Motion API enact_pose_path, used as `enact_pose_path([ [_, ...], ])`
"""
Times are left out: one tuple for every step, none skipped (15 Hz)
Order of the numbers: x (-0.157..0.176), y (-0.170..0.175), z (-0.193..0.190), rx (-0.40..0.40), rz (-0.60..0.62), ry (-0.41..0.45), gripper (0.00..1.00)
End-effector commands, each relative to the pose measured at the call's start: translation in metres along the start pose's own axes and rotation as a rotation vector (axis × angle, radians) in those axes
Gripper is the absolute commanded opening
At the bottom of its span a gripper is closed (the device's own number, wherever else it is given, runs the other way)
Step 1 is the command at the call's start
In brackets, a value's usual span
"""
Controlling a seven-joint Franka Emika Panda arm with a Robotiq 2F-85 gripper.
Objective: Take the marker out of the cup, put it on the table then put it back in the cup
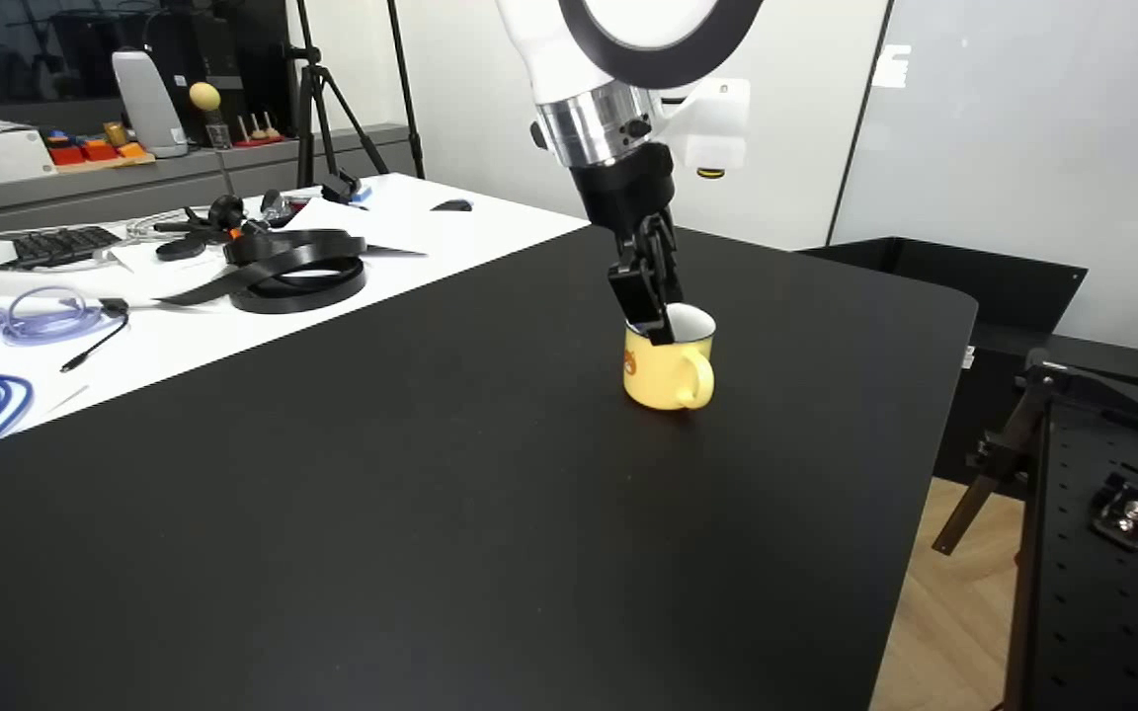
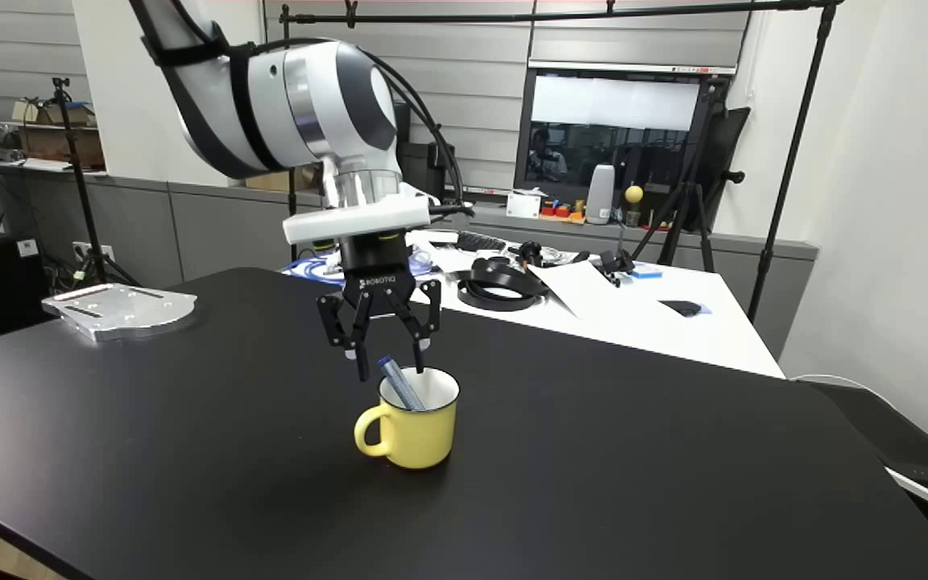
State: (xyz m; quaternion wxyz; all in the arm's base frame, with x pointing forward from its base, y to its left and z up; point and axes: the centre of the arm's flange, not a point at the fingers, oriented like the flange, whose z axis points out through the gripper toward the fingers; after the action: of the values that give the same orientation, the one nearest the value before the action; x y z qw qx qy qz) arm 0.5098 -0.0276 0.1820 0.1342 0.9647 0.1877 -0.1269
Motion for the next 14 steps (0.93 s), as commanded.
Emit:
enact_pose_path([
  [0.007, -0.001, -0.001, -0.022, -0.023, -0.003, 0.37],
  [0.006, -0.001, -0.002, -0.022, -0.027, -0.001, 0.29],
  [0.006, -0.002, -0.003, -0.026, -0.029, 0.000, 0.23],
  [0.006, -0.002, -0.004, -0.029, -0.032, 0.002, 0.15],
  [0.006, -0.002, -0.005, -0.033, -0.035, 0.005, 0.09],
  [0.005, -0.002, -0.006, -0.037, -0.036, 0.008, 0.03],
  [0.005, -0.001, -0.007, -0.039, -0.038, 0.010, 0.00],
  [0.005, 0.000, -0.007, -0.041, -0.038, 0.012, 0.00],
  [0.004, 0.000, -0.007, -0.040, -0.039, 0.014, 0.00],
  [0.004, 0.000, -0.008, -0.042, -0.045, 0.015, 0.00],
  [0.004, 0.000, -0.010, -0.047, -0.047, 0.017, 0.19],
  [0.004, -0.001, -0.012, -0.056, -0.057, 0.021, 0.28],
  [0.005, -0.002, -0.015, -0.064, -0.062, 0.026, 0.33],
  [0.006, -0.003, -0.019, -0.070, -0.068, 0.035, 0.39],
])
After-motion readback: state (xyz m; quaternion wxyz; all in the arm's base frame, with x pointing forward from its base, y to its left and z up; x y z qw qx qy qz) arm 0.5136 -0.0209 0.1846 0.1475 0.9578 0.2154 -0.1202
